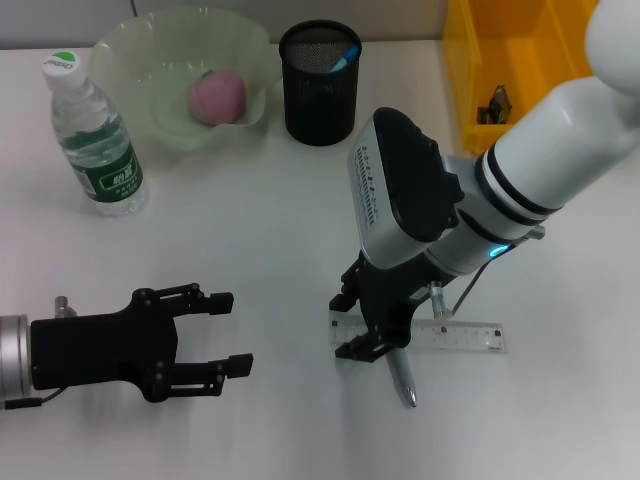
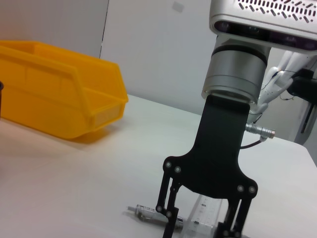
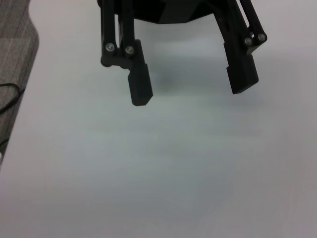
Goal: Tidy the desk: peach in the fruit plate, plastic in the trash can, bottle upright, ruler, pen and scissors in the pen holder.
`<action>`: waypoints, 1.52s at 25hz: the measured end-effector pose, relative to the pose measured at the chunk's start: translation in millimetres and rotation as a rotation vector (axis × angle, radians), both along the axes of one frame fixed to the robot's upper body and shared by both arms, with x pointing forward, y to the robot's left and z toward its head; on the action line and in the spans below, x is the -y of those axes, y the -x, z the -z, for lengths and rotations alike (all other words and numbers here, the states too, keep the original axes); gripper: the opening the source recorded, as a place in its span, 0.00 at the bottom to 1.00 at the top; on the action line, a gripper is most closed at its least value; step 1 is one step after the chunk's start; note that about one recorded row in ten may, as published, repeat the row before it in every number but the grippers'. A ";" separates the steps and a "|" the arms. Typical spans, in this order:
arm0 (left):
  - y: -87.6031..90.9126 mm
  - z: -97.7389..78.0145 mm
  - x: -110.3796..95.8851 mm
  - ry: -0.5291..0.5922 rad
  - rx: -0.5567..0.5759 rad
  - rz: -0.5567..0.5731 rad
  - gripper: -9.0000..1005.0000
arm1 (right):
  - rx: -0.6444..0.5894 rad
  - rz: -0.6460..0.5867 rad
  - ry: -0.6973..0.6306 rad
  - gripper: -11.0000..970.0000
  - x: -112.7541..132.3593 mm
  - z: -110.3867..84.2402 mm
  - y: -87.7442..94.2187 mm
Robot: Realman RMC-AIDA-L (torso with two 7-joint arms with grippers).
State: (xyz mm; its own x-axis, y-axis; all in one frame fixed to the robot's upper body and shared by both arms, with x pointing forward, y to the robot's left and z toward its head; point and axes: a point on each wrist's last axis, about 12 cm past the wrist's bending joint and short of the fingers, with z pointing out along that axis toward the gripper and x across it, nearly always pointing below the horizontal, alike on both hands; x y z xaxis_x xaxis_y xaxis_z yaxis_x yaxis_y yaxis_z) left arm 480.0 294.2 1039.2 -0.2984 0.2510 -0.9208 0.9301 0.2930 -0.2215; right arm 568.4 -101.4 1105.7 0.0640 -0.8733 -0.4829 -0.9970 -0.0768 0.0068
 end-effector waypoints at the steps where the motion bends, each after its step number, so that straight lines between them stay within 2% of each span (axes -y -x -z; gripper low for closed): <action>1: -0.2 -0.1 0.1 0.001 0.000 0.000 0.80 | 0.004 0.002 -0.002 0.62 -0.3 0.1 -0.4; 9: -2.0 -1.2 0.4 0.002 0.006 -0.003 0.80 | 0.002 0.036 -0.039 0.46 2.4 -7.9 -5.0; 12: -2.3 -1.5 0.6 0.003 0.006 -0.002 0.80 | -0.004 0.082 -0.094 0.40 8.4 -23.1 -10.5; 14: -3.2 -2.3 1.2 0.006 0.008 0.000 0.80 | 0.002 0.176 -0.201 0.40 23.1 -48.1 -21.4; 16: -3.5 -2.5 1.6 0.009 0.010 -0.003 0.80 | 0.007 0.248 -0.301 0.39 34.2 -63.4 -28.8; 17: -3.5 -2.5 1.6 0.009 0.010 -0.003 0.80 | 0.007 0.248 -0.301 0.39 34.2 -63.4 -28.8; 18: -3.5 -2.5 1.6 0.009 0.010 -0.003 0.80 | 0.010 0.336 -0.442 0.39 50.3 -77.8 -37.3; 20: -3.9 -2.9 4.9 0.024 0.013 -0.005 0.80 | 0.030 0.392 -0.565 0.39 66.2 -84.9 -44.1; 21: -4.9 -3.6 7.7 0.029 0.017 0.001 0.80 | 0.040 0.404 -0.619 0.40 72.0 -85.8 -45.7; 22: -4.9 -3.6 7.7 0.029 0.017 0.001 0.80 | 0.040 0.404 -0.619 0.40 72.0 -85.8 -45.7; 23: -5.5 -4.1 9.6 0.033 0.020 0.005 0.80 | 0.086 0.405 -0.710 0.40 81.2 -84.1 -47.5; 26: -6.3 -5.1 12.2 0.040 0.024 0.012 0.80 | 0.143 0.390 -0.759 0.40 85.4 -81.0 -47.5; 27: -6.5 -5.6 12.8 0.043 0.025 0.014 0.80 | 0.175 0.378 -0.772 0.40 86.4 -79.7 -47.4; 28: -6.8 -5.8 13.0 0.045 0.026 0.014 0.80 | 0.259 0.343 -0.779 0.40 87.3 -77.7 -48.1; 29: -7.0 -6.1 13.3 0.048 0.028 0.012 0.80 | 0.259 0.343 -0.779 0.40 87.3 -77.7 -48.1; 32: -7.3 -7.1 13.5 0.057 0.031 0.008 0.80 | 0.417 0.264 -0.799 0.40 88.9 -75.5 -49.3; 36: -7.5 -9.1 15.5 0.084 0.032 0.002 0.80 | 0.555 0.186 -0.825 0.40 89.1 -70.6 -49.5; 37: -7.5 -9.1 15.5 0.084 0.032 0.002 0.80 | 0.555 0.186 -0.825 0.40 89.1 -70.6 -49.5; 38: -7.6 -9.2 15.8 0.086 0.030 0.001 0.80 | 0.619 0.153 -0.821 0.40 87.4 -65.9 -50.2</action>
